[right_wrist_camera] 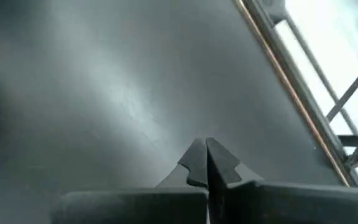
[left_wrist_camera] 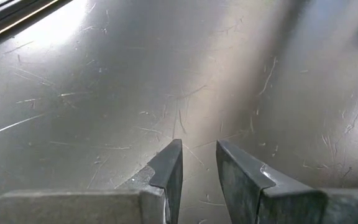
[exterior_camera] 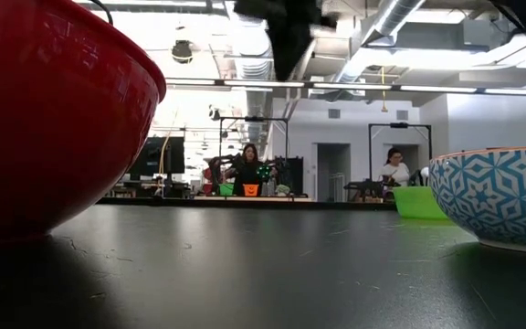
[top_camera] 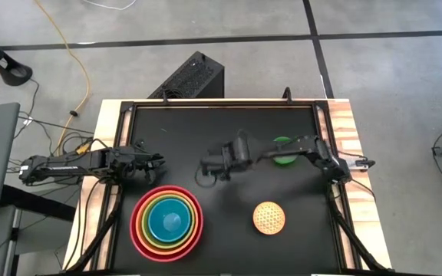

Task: Nest bowls inside each other
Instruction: Stack the orange patterned bowl on top of the blue bowl

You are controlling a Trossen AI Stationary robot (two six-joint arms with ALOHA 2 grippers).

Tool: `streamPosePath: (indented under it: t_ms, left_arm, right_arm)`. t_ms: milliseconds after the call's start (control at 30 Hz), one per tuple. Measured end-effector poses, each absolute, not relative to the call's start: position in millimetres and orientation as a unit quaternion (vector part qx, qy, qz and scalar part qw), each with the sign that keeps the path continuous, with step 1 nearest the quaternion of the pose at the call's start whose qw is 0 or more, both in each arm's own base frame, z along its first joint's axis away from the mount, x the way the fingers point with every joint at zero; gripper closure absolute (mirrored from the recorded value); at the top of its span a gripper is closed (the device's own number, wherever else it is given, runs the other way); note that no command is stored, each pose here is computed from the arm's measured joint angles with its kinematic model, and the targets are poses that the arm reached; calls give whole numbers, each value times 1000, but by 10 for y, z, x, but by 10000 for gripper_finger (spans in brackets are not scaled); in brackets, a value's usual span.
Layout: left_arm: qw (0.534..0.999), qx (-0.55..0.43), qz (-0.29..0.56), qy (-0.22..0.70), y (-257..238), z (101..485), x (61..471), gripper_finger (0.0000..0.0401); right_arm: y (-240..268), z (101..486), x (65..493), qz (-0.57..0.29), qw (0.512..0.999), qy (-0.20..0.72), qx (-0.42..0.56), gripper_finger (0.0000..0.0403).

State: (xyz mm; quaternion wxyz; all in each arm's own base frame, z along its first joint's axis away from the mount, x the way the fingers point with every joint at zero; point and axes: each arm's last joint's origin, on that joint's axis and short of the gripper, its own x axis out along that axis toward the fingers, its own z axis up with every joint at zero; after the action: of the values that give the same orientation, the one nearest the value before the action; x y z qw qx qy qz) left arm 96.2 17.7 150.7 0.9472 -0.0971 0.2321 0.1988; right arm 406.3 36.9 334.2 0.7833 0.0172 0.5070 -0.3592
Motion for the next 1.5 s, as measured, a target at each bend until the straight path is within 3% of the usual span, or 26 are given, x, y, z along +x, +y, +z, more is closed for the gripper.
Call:
streamPosePath:
  t_ms: [133,333,467,700,967,1200,1333,1500]
  left_arm:
    - [948,-97,199,231,177,1508,962,314]
    - [947,-97,200,234,178,1503,965,314]
    - [946,-97,199,235,177,1501,965,314]
    - [946,-97,199,235,178,1501,965,314]
    - [946,-97,199,235,178,1501,965,314]
    - [946,-97,199,235,178,1501,965,314]
    - [946,-97,199,235,178,1501,965,314]
    - [946,-97,199,235,177,1501,965,314]
  right_arm:
    - [56,3275,3839,-354,769,527,69,400]
    - [-270,2882,3322,-379,735,526,196,400]
    - [-117,2757,2998,-326,743,496,308,391]
    - [510,2646,2589,-285,736,481,383,350]
    - [1158,2485,2412,-302,711,505,387,260]
    - [1433,2180,2413,-324,689,549,344,175]
    - [1482,2035,2450,-331,674,573,328,151]
    - [1517,1906,2488,-326,660,601,313,149]
